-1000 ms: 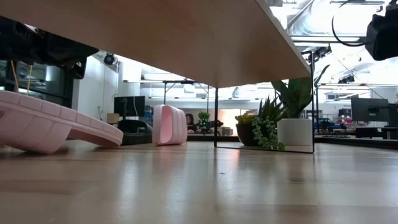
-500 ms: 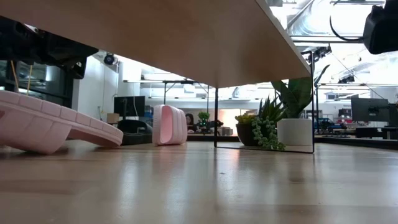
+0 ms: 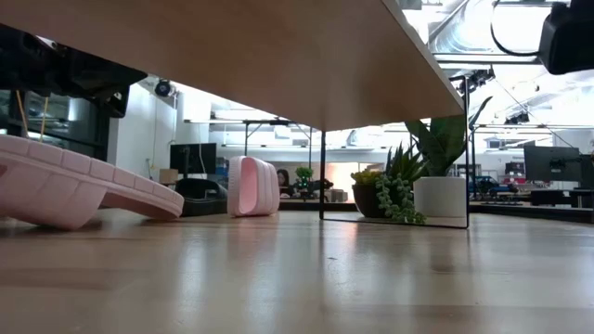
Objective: Pick and place slides into the shelf
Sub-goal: Put the bottom black slide on the shelf
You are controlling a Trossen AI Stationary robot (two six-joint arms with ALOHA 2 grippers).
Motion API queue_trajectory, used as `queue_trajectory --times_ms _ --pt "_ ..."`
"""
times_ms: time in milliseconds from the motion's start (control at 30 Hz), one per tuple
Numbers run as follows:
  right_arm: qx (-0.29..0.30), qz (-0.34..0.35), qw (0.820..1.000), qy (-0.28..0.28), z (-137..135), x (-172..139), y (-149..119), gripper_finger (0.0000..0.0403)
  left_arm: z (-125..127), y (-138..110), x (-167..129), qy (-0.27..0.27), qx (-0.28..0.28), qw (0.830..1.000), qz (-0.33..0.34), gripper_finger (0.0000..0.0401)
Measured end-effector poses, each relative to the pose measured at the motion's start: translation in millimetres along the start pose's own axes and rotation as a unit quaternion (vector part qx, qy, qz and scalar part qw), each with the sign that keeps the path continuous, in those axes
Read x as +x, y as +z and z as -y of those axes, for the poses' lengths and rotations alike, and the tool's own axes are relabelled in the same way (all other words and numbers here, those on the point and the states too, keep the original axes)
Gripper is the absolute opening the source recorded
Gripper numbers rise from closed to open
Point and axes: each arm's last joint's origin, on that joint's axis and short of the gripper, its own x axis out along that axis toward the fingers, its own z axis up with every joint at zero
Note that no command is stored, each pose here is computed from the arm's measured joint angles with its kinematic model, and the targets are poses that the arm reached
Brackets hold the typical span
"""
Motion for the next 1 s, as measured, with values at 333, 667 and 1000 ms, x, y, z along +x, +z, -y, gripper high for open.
queue_trajectory --times_ms 333,667,1000 --pt "0.021 0.008 0.993 0.115 -21.1 -2.6 5.2 0.0001 0.0 0.0 0.0 0.000 0.000 1.000 0.000 0.0001" --pt "0.044 0.030 0.976 0.212 -38.8 -9.0 10.7 0.0000 0.0 0.0 0.0 0.000 0.000 1.000 0.000 0.0001" --pt "0.109 0.060 0.949 0.290 -49.6 -17.7 24.2 0.0000 0.0 -0.1 0.0 0.000 0.000 1.000 0.000 0.0001"
